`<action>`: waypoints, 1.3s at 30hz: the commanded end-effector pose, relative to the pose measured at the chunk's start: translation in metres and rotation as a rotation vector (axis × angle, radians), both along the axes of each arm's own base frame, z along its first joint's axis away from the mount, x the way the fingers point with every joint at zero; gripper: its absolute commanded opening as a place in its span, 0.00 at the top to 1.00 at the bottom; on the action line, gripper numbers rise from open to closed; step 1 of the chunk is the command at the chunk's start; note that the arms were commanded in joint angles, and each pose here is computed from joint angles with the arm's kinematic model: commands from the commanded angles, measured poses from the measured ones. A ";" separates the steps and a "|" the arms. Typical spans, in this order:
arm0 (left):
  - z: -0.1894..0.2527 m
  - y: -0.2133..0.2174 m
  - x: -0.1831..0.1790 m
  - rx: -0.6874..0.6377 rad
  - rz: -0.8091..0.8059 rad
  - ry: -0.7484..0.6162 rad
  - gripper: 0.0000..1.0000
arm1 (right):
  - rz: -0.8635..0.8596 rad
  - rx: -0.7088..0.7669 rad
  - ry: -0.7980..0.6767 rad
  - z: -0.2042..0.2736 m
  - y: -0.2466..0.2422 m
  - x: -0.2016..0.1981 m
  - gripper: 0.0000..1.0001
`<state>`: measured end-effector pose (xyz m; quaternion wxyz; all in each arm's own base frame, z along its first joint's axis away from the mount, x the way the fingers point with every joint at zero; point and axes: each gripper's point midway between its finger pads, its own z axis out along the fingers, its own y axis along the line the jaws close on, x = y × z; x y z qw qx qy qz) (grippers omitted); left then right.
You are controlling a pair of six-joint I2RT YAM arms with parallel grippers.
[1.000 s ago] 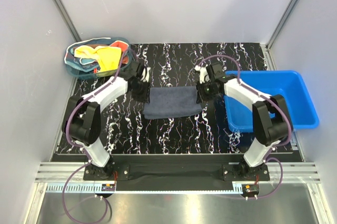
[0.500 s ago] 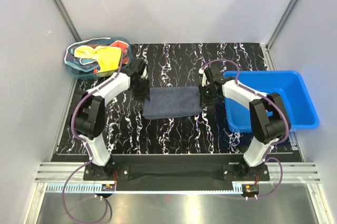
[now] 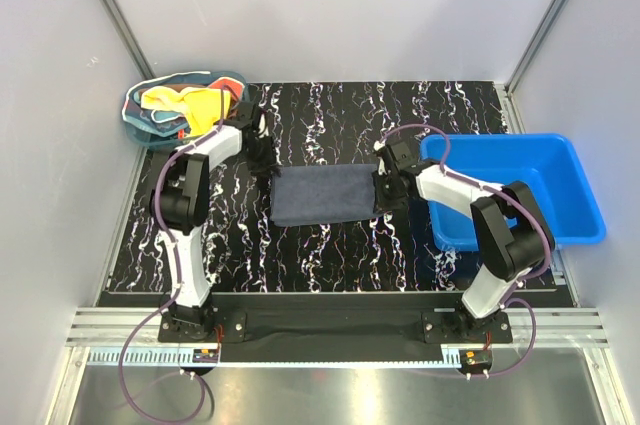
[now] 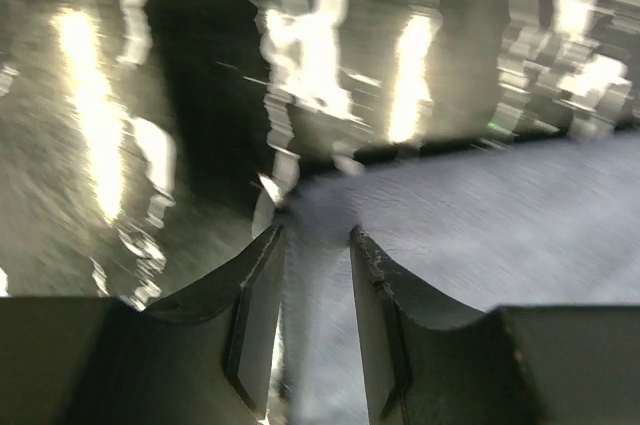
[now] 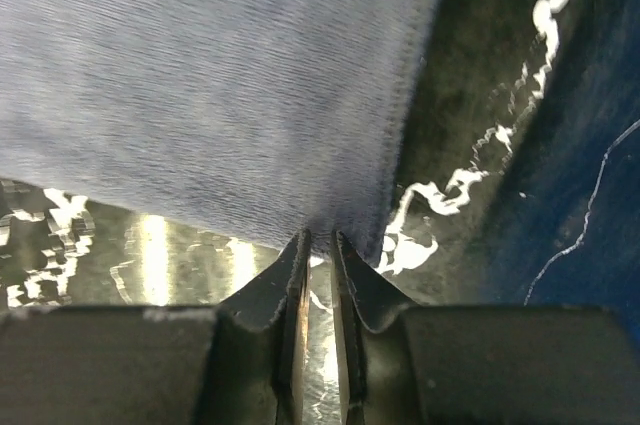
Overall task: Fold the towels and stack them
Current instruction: Fold the towel, then neatly place the folded towel into the bin
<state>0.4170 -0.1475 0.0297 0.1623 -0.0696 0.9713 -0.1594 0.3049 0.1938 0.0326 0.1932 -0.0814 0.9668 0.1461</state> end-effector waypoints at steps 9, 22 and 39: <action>0.035 0.024 0.041 0.040 0.027 -0.104 0.61 | -0.047 0.009 -0.139 0.047 0.011 0.021 0.71; 0.021 -0.006 -0.008 -0.078 -0.057 -0.059 0.51 | -0.145 -0.124 -0.162 0.041 0.005 0.077 0.31; -0.010 0.032 -0.025 0.145 -0.036 0.076 1.00 | -0.079 0.041 -0.097 0.043 0.021 0.064 0.27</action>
